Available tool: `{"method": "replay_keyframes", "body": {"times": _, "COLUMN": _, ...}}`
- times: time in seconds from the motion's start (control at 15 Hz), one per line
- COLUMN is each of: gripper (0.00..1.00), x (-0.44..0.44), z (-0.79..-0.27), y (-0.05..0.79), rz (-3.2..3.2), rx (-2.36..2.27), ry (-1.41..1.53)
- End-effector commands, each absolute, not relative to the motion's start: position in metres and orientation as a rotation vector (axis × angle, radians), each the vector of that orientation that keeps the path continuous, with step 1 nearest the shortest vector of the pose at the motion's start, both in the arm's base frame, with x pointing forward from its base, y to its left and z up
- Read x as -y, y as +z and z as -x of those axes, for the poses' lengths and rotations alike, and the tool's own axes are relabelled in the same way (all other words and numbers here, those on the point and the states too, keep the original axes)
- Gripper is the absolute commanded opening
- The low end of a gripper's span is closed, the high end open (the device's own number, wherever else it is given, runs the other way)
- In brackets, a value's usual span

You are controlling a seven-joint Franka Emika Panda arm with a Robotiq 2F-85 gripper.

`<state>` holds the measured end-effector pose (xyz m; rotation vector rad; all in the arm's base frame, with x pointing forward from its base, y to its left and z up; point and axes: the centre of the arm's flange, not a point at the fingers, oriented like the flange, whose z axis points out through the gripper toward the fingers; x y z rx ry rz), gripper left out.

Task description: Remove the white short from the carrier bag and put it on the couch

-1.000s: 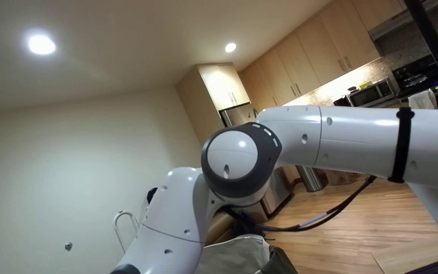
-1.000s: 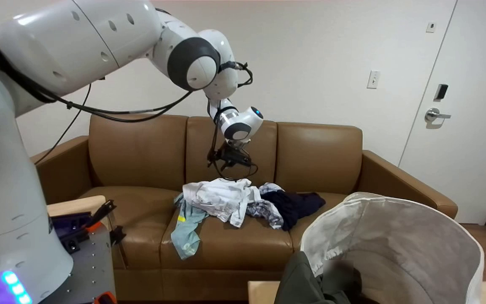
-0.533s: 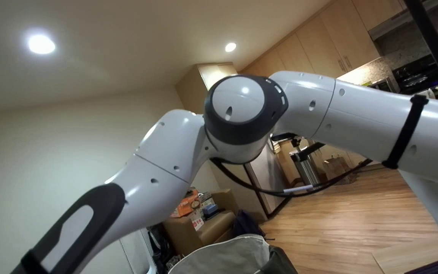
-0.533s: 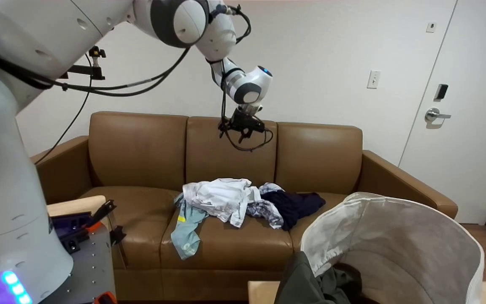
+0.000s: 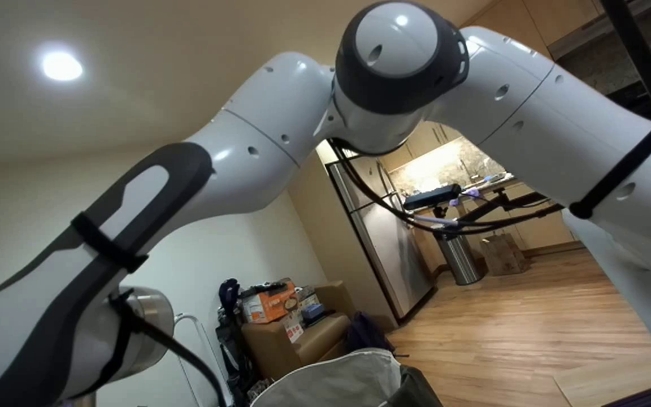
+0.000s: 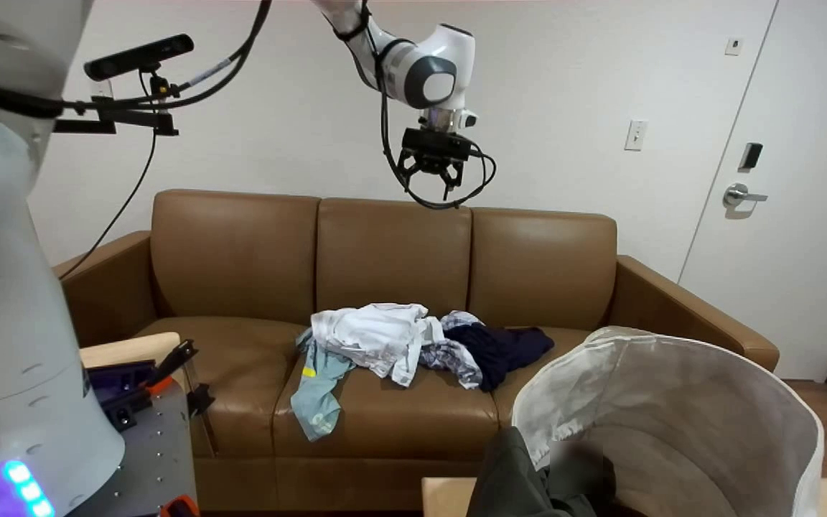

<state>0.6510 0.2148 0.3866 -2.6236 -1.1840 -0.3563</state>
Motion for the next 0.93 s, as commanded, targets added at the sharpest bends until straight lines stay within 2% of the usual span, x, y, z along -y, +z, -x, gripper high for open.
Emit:
{"method": "replay_keyframes", "body": {"times": 0.0, "gripper": 1.00, "x": -0.177, "z": -0.573, "y": 0.384, "rz": 2.734, "rx": 0.921, "ry": -0.340}}
{"method": "replay_keyframes", "body": {"times": 0.33, "gripper": 1.00, "x": -0.172, "z": -0.511, "y": 0.351, "rz": 2.821, "rx": 0.666, "ry": -0.379}}
{"method": "replay_keyframes", "body": {"times": 0.87, "gripper": 1.00, "x": -0.125, "z": -0.408, "y": 0.361, "rz": 2.973, "rx": 0.516, "ry": -0.396}}
